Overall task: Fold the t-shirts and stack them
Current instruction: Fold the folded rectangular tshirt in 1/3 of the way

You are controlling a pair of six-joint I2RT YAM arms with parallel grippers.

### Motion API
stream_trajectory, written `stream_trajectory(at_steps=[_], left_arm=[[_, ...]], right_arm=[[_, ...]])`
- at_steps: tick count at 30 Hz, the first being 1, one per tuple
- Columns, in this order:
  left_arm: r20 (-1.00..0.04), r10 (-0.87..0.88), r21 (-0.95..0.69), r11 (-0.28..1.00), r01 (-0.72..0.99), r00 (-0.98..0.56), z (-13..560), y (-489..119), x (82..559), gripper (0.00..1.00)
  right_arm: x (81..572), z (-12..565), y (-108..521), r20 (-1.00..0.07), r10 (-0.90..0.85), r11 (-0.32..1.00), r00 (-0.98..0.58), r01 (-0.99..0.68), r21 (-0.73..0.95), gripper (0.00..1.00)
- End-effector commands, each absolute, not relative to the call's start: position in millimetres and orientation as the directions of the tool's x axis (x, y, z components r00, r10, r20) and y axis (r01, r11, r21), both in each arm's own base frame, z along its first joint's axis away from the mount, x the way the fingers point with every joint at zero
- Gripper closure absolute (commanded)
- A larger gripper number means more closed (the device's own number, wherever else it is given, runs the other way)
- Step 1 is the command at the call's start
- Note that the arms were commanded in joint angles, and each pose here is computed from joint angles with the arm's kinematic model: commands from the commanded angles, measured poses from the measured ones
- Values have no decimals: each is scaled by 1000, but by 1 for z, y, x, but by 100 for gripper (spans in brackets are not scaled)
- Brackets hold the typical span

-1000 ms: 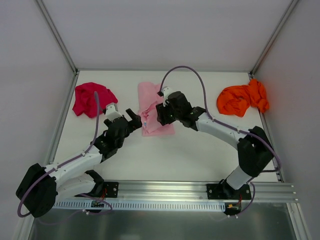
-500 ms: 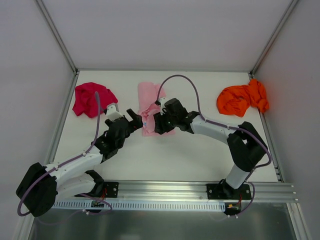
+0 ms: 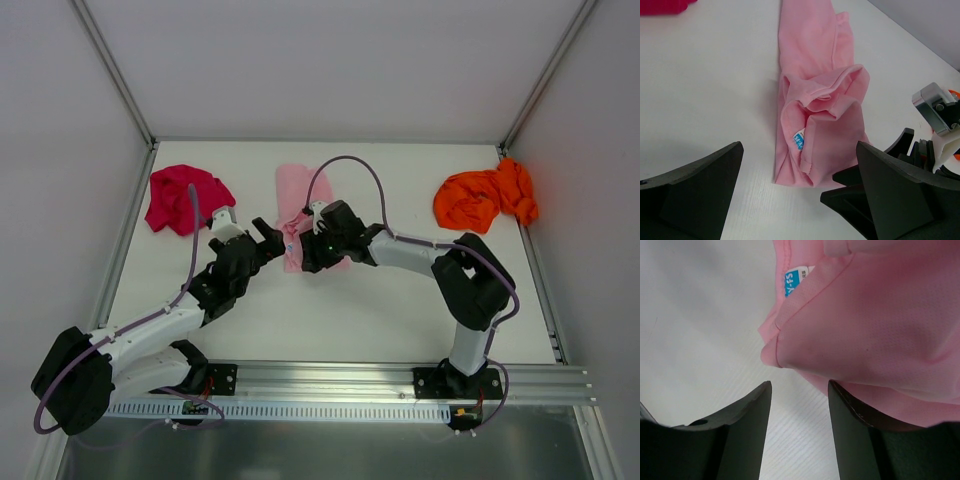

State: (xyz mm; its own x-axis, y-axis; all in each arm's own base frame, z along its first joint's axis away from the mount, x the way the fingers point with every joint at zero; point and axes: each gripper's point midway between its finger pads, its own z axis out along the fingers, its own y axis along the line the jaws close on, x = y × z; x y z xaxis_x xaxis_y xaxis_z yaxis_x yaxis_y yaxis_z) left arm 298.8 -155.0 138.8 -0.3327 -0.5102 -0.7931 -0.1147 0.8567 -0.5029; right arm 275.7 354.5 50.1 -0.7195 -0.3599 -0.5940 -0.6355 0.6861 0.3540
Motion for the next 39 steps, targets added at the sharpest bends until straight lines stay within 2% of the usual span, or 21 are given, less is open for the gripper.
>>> stream_trajectory(at_steps=[1,11,33,35,36,37,39], left_arm=[[-804,-519,-509,853,-114,-290,146,-153,301,1],[-806,-514,-503,856,-119,-293,142,-153,303,1],[-824,-511,-489,859,-150,-242,150,-134,295,1],[-825,-511,-489,860,-148,-241,151,-133,295,1],[-826,-510,-488,860,-150,-241,150,-133,295,1],[-825,-511,-488,860,-150,-241,150,-133,295,1],[-826,-510,-485,860,-158,-239,149,-131,294,1]], right_arm=[[285,78,381,-668,-319,635,-672,-675,376,46],[295,96,389,-701,-312,630,-641,-692,353,46],[295,70,390,-657,-387,655,-647,-695,297,46],[296,68,389,-655,-390,659,-647,-693,292,54],[296,67,389,-654,-390,659,-649,-692,294,62],[296,67,390,-653,-391,657,-648,-694,295,81],[297,67,389,-654,-394,662,-646,-693,285,98]])
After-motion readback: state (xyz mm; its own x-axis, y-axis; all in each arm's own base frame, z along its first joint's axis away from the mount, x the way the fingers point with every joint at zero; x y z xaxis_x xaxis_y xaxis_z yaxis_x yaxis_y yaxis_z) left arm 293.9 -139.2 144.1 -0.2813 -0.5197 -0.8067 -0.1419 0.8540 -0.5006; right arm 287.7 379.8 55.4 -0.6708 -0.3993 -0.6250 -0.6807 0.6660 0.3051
